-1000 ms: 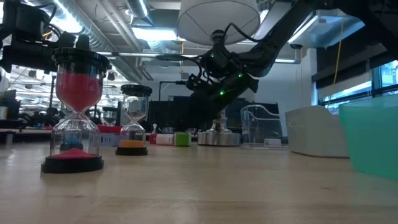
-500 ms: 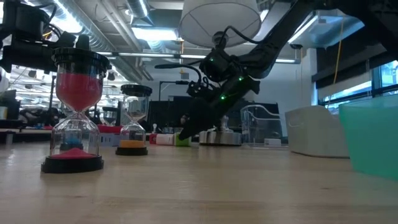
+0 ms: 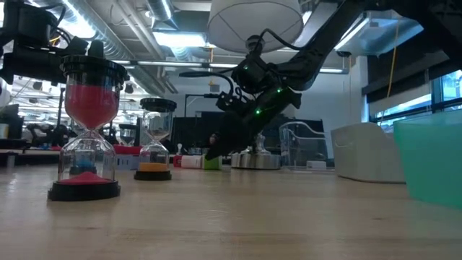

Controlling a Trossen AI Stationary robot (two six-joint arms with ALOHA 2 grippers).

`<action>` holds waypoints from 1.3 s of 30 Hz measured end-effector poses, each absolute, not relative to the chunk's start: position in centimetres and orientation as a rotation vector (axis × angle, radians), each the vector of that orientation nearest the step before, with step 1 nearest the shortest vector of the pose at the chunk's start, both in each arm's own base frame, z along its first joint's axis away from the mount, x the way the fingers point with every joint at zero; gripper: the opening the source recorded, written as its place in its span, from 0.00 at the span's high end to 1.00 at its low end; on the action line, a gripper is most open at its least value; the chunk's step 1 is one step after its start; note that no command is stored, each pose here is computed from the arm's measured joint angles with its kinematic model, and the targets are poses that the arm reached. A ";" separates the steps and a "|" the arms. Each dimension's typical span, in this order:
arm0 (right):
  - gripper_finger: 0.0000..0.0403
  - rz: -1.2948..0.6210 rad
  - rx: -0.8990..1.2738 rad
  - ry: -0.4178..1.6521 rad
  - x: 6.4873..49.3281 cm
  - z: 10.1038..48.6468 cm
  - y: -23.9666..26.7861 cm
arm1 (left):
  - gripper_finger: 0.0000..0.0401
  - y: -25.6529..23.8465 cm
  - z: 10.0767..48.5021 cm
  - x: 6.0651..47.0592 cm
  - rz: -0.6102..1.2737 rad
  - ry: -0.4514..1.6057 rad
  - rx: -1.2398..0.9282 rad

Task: Pick & Place Office items
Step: Put the green charger adapter into the gray bin

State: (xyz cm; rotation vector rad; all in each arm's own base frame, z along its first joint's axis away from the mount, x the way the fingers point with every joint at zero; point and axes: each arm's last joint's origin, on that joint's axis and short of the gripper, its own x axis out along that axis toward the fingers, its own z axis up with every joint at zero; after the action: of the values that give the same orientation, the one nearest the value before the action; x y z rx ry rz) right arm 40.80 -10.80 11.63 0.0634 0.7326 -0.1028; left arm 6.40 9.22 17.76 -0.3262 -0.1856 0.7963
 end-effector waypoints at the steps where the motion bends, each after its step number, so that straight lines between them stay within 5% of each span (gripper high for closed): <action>1: 0.02 -0.098 0.065 0.731 40.8 11.6 -10.8 | 0.44 9.2 17.8 6.4 0.796 -0.186 -0.326; 24: 0.03 -0.083 0.050 0.727 41.1 11.6 -10.1 | 0.44 9.2 17.8 6.4 0.796 -0.186 -0.326; 39: 0.25 -0.079 0.051 0.726 41.2 11.6 -9.9 | 0.44 9.2 17.8 6.4 0.796 -0.186 -0.326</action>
State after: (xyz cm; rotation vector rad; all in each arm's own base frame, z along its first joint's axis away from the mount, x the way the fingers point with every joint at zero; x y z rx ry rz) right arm 41.15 -9.86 11.56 0.0509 0.7256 -0.0786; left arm 6.40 9.22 17.76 -0.3262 -0.1856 0.7962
